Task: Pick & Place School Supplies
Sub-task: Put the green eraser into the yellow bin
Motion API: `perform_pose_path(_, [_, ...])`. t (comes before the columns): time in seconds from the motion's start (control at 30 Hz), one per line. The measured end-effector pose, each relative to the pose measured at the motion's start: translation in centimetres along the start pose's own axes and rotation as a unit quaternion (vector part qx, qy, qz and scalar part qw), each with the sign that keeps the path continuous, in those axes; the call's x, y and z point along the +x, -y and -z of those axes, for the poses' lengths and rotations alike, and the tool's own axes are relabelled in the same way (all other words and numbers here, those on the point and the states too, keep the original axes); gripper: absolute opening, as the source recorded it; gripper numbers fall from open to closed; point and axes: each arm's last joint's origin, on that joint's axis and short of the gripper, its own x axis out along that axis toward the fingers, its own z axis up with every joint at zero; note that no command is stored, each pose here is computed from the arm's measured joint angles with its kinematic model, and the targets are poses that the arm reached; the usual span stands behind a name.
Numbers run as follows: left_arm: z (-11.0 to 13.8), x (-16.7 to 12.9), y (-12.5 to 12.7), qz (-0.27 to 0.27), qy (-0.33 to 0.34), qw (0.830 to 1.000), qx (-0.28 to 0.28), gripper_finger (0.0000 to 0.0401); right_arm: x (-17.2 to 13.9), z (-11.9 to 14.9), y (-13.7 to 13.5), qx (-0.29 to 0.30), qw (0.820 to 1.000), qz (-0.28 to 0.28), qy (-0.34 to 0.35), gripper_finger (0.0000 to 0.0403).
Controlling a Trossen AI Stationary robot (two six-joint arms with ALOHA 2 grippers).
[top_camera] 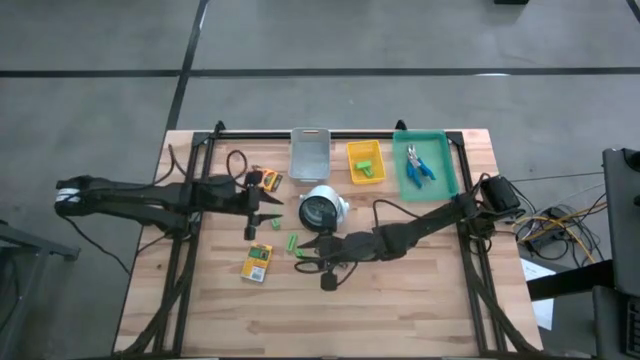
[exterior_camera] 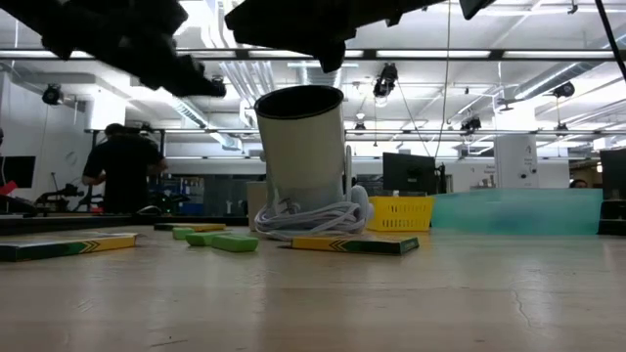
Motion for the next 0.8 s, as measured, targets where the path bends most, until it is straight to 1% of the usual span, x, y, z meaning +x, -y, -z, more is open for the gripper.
perform_pose_path(0.17, [-2.7,-0.4,-0.5,-0.02,0.096,0.995,0.011,0.0161,0.0,0.1,0.0,0.007,1.0,0.0,-0.001,0.0099])
perform_pose_path(0.27, [-4.0,-0.8,-0.8,-0.039,0.13,0.991,0.012,0.0161,0.0,0.1,0.0,0.007,1.0,0.0,-0.001,0.0096])
perform_pose_path(0.4, [-5.5,-1.5,-1.3,-0.067,0.151,0.986,0.012,0.0161,0.0,0.1,0.0,0.007,1.0,0.0,-0.001,0.0093])
perform_pose_path(0.47, [-5.8,-1.8,-1.4,-0.078,0.155,0.984,0.03,0.0161,0.0,0.1,0.0,0.007,1.0,0.0,-0.001,0.0093])
perform_pose_path(0.63, [-6.0,-3.1,-1.4,-0.095,0.161,0.978,0.089,0.0161,0.0,0.1,0.0,0.015,1.0,0.0,-0.001,0.0095])
perform_pose_path(0.8, [-5.5,-5.1,-1.3,-0.105,0.139,0.98,0.094,0.0161,0.0,0.1,0.0,0.019,1.0,0.0,-0.002,0.0091])
